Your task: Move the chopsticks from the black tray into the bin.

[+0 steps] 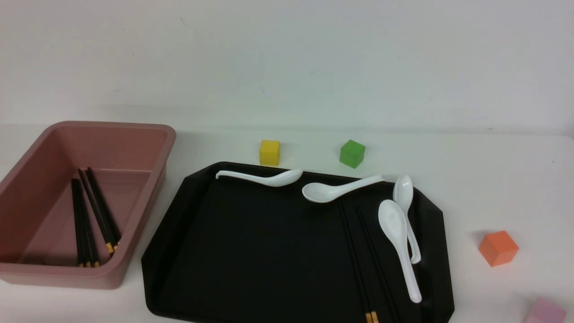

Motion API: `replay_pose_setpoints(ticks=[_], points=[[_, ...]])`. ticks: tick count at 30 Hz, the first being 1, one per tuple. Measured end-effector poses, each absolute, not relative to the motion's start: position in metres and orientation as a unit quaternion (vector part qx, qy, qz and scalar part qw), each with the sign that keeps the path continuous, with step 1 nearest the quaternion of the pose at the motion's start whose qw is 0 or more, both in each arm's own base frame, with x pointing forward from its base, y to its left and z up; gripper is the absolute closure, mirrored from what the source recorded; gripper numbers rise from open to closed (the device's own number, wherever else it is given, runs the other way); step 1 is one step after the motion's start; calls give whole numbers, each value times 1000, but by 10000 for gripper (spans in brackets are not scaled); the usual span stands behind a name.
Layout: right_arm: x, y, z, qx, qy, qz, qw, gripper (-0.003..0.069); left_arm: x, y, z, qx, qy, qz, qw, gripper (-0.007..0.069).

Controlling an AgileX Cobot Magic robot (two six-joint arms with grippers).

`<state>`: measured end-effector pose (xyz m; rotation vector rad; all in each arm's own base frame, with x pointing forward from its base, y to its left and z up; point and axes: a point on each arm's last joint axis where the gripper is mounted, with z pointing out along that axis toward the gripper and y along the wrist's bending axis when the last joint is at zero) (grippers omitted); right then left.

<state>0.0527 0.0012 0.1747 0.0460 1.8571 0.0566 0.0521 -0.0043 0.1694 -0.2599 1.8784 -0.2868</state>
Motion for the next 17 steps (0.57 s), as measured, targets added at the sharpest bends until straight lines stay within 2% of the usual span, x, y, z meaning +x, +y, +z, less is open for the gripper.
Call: replay_pose_setpoints(ticks=[17], points=[[53, 1, 175, 20, 801, 24, 598, 419, 52, -4, 169, -111, 802, -122, 574, 586]])
